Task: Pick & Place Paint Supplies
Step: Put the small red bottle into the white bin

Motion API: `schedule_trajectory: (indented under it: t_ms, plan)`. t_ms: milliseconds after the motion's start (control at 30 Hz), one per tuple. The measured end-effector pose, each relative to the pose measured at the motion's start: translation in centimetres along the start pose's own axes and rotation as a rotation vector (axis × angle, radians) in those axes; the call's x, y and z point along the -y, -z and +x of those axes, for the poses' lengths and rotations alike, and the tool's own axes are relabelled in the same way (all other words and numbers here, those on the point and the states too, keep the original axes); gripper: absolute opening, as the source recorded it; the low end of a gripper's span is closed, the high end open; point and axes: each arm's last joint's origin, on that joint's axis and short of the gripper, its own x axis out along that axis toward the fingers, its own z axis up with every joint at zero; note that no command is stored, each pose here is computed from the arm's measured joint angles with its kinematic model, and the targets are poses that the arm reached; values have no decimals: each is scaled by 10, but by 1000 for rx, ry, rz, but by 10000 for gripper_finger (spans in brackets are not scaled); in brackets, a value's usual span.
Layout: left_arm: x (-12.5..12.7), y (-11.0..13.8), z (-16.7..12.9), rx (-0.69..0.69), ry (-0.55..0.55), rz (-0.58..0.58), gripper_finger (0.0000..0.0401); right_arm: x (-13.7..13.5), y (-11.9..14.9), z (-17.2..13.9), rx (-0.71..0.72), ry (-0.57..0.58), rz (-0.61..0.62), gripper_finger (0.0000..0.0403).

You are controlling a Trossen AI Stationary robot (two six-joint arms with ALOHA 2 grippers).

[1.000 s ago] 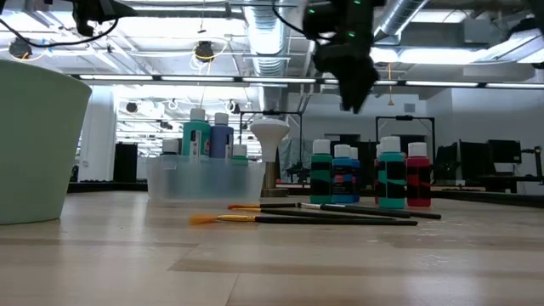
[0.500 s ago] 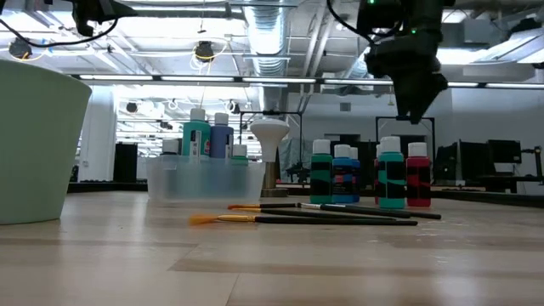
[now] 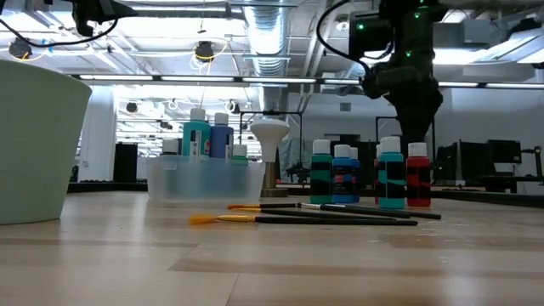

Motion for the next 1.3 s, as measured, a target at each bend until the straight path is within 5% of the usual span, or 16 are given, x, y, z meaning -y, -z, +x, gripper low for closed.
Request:
schedule_trajectory:
  t_ms: [567,800,1300]
  plan:
    - [0,0,0,0,0,2,199,4,6,24,8,-53,7,192]
    - [0,0,0,0,0,2,199,5,7,24,-3,-52,7,111]
    - [0,0,0,0,2,2,199,16,18,10,-17,-26,34,108]
